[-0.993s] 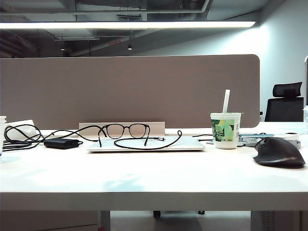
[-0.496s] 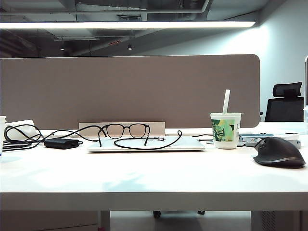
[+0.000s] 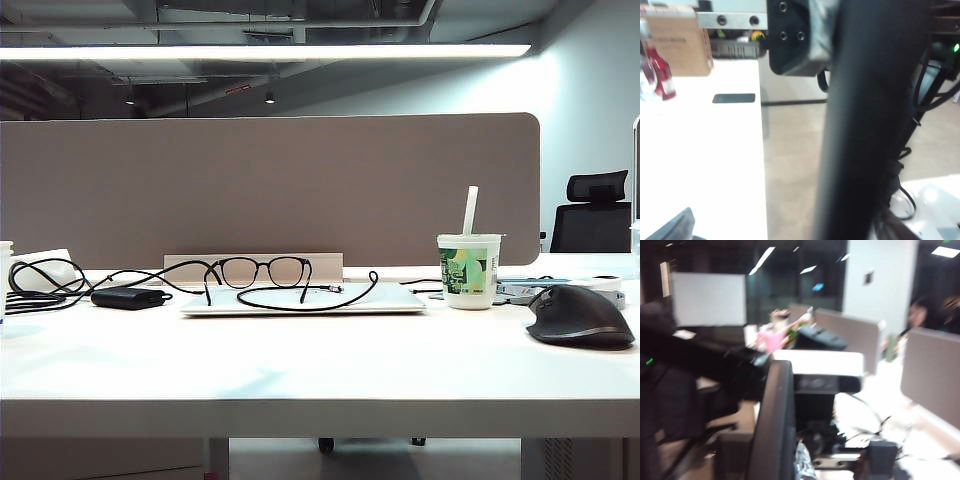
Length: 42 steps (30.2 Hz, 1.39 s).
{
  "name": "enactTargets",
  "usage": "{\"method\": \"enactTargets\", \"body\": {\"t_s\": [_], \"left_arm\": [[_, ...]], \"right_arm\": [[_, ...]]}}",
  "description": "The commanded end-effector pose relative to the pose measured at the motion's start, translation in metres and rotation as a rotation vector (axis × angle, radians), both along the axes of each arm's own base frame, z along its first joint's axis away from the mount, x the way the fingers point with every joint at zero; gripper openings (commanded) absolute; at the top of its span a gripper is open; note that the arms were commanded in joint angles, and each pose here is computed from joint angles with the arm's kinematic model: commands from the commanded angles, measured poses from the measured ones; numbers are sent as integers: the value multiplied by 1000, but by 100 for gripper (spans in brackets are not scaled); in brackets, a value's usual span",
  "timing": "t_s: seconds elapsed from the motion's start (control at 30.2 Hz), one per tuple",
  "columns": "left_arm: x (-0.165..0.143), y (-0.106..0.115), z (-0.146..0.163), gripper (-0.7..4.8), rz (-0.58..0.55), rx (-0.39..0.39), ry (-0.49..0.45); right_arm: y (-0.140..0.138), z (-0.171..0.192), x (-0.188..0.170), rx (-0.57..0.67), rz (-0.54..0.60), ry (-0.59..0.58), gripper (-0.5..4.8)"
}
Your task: Pick up the black phone, pick up the charger plug, insert the charger plug into the phone's charging port, and finally place the connected phone back on the desk.
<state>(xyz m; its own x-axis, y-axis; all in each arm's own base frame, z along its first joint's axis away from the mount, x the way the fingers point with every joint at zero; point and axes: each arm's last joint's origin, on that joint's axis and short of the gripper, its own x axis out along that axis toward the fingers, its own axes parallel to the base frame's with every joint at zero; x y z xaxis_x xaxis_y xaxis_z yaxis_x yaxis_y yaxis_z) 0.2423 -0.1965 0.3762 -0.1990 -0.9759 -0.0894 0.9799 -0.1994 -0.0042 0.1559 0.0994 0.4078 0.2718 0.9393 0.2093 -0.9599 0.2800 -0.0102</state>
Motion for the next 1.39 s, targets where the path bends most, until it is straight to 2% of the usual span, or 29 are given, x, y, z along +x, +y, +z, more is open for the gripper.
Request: {"method": "enactTargets", "body": {"t_s": [0.03, 0.17, 0.33, 0.53, 0.66, 0.96, 1.22, 1.39], "left_arm": [[0, -1, 15, 479, 7, -72, -38], [0, -1, 27, 479, 8, -137, -58], [0, 0, 40, 479, 42, -215, -78], [-1, 2, 51, 479, 123, -299, -31], [-2, 4, 59, 479, 137, -354, 22], [-11, 10, 75, 479, 93, -472, 103], [-12, 10, 77, 479, 91, -488, 128], [-10, 11, 78, 479, 146, -526, 146]], "right_arm": [[-6, 18, -8, 109, -97, -125, -5], [-10, 28, -12, 203, -159, -188, -5], [-14, 38, -17, 309, -179, -254, -5], [-18, 46, -21, 430, -193, -293, -5], [-17, 48, -18, 496, -174, -292, -5], [-9, 45, -1, 623, -80, -247, -5], [-2, 38, 14, 691, -21, -189, -5], [0, 35, 20, 691, -22, -185, -5]]}}
